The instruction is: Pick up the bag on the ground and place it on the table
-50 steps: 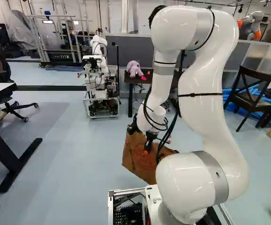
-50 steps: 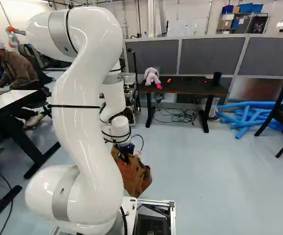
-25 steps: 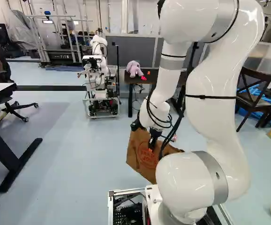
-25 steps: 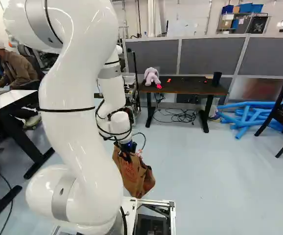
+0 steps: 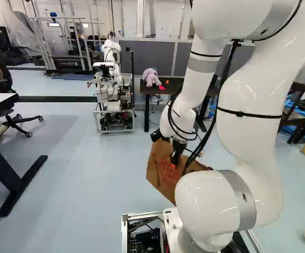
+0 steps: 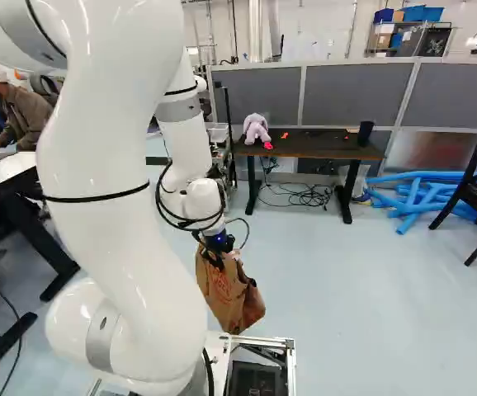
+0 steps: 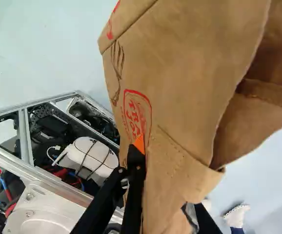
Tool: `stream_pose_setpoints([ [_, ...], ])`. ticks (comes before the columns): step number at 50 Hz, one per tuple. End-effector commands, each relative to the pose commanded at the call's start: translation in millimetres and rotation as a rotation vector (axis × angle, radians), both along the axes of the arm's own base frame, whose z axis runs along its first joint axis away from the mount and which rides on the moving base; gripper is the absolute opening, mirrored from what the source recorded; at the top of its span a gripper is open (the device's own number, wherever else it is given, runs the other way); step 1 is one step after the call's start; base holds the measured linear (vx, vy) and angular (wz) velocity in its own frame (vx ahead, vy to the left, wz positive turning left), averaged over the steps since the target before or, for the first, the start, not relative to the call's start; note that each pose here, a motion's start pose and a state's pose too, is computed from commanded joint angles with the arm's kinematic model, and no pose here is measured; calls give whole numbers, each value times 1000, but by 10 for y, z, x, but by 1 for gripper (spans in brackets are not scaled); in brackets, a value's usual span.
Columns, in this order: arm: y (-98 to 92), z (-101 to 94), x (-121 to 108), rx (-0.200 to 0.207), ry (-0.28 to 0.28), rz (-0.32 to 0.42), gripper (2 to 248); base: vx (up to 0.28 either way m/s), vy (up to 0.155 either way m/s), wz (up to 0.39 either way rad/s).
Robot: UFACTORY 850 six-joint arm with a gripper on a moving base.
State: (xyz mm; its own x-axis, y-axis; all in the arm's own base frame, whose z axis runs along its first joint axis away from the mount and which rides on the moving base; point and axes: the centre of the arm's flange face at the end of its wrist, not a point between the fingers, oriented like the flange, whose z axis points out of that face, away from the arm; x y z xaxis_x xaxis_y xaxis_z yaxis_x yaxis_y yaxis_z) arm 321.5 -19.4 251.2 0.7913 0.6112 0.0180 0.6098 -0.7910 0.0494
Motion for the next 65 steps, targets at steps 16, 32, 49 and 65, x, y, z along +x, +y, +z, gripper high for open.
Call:
stream_pose_setpoints([
  [16,-62,234,31,-1,-6,-88,21,0,0,0],
  [32,-54,470,33,4,20,-158,21,0,0,0],
  [49,-21,728,55,26,16,-225,21,0,0,0],
  [65,12,969,107,61,-29,-292,21,0,0,0],
])
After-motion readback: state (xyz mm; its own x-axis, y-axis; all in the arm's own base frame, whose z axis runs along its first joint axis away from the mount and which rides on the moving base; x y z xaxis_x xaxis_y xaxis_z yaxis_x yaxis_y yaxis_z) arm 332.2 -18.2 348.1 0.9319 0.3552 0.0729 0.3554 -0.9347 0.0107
